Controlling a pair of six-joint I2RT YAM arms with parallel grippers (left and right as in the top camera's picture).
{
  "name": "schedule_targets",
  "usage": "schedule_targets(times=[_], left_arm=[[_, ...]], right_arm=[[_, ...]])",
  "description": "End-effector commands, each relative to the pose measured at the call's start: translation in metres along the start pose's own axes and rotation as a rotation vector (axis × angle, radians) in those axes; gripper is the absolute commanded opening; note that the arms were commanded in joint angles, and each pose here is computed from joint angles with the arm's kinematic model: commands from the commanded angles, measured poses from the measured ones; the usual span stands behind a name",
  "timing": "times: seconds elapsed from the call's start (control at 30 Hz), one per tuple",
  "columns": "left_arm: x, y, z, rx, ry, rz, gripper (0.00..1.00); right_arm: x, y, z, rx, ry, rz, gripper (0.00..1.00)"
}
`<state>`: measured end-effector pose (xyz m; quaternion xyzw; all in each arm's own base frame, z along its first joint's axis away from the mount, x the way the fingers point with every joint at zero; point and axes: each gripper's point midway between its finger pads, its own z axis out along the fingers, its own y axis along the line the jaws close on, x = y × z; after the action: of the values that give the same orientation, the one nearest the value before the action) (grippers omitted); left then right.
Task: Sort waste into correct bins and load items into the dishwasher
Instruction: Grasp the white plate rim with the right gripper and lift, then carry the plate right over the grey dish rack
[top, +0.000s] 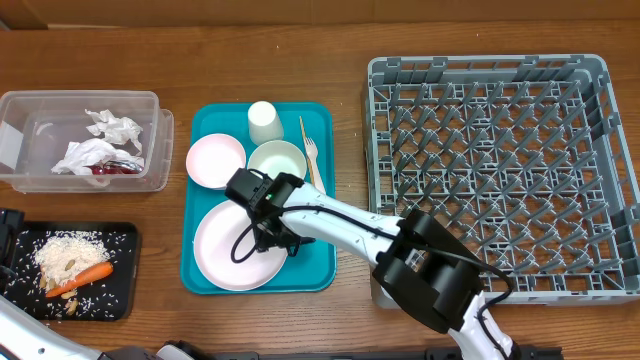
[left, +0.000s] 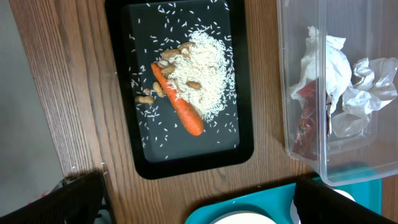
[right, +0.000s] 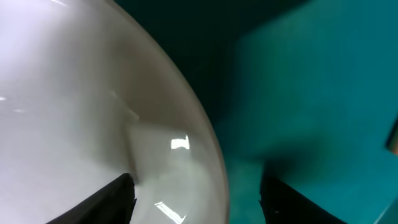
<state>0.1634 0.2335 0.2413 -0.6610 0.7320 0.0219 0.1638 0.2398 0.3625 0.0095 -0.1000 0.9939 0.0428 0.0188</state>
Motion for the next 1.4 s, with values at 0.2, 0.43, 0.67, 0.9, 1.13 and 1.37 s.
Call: schedule_targets(times=[0.2,0.43,0.67,0.9,1.13,1.37], left_arm=[[0.0,0.0,-0.003,0.011,-0.007,-0.014,1.0],[0.0,0.0,-0.003,0.011,-0.007,-0.014,1.0],[0.0,0.0,-0.003,0.011,-0.007,-0.014,1.0],[0.0,0.0,-0.003,0.011,-0.007,-0.014,1.0],[0.0,0.0,-0.003,0.011,-0.007,-0.014,1.0],[0.0,0.0,-0.003,0.011,-0.007,-0.014,1.0]], right_arm=[[0.001,-0.005,0.001,0.021,-0.001,0.01,0.4],[0.001,-0.005,0.001,0.021,0.0,0.01,0.18],[0.004,-0.011,-0.005,0.043,0.025,0.017,0.04],[0.002,-0.016,-0.025,0.061,0.045,0.026,0.04],[0.0,-0.011,-0.073,0.017,0.01,-0.035,0.04],[0.008,-0.017,-0.16,-0.082,-0.107,-0.093,0.04]])
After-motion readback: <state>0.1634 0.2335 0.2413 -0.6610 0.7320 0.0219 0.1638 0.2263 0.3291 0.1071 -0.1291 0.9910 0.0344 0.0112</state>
